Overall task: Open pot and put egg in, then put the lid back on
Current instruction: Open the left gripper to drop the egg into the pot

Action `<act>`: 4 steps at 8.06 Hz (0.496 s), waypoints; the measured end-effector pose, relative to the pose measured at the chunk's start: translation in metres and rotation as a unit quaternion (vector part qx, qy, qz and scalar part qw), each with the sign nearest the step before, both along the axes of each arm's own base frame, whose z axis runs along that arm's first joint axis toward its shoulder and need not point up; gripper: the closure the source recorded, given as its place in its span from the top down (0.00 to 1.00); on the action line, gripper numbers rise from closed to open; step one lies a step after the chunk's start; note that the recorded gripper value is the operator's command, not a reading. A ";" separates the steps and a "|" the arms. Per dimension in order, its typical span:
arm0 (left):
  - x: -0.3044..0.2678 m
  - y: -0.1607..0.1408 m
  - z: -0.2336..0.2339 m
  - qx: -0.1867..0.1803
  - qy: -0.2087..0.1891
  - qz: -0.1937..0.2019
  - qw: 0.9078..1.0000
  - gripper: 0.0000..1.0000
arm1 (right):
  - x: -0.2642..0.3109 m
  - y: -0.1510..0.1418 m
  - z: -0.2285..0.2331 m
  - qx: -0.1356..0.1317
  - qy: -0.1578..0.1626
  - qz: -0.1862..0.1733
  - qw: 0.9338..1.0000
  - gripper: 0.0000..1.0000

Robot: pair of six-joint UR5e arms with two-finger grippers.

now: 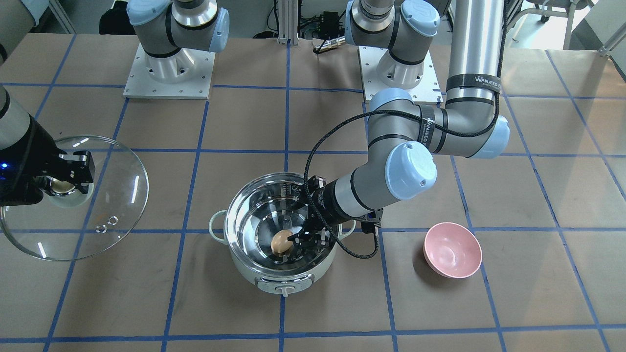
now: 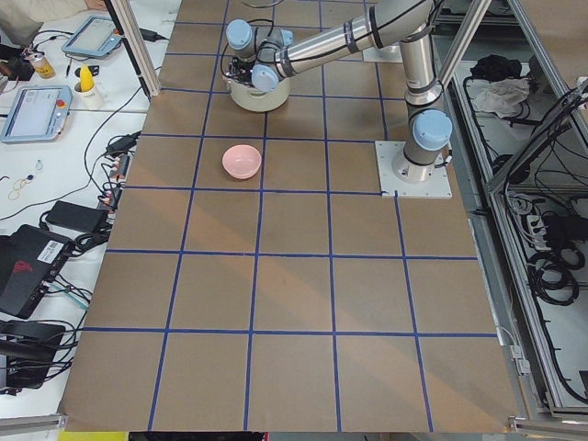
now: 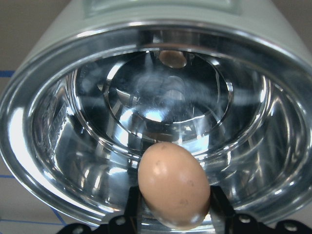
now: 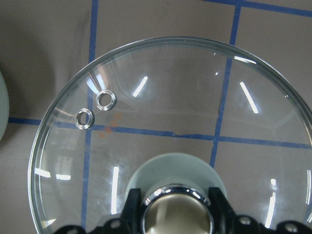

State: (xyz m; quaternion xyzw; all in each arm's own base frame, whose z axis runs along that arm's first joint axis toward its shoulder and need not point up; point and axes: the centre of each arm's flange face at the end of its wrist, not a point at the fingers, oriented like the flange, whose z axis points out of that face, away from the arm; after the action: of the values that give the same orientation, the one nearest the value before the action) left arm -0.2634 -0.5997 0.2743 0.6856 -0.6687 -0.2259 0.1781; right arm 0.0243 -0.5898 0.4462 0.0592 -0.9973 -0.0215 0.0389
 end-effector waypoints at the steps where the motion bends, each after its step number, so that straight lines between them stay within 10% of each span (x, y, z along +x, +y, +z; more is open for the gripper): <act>1: 0.003 0.001 0.002 -0.004 -0.019 -0.002 1.000 1.00 | 0.002 0.001 0.003 -0.004 0.000 -0.001 1.000 0.04; 4: 0.009 0.004 0.039 -0.050 -0.049 -0.092 0.993 1.00 | 0.035 0.006 0.018 -0.024 -0.003 -0.023 0.999 0.05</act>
State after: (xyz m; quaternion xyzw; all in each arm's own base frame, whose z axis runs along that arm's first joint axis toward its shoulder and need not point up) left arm -0.2545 -0.5960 0.3129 0.6220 -0.7471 -0.1739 0.1575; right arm 0.0595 -0.5835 0.4647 0.0358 -0.9987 0.0019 0.0371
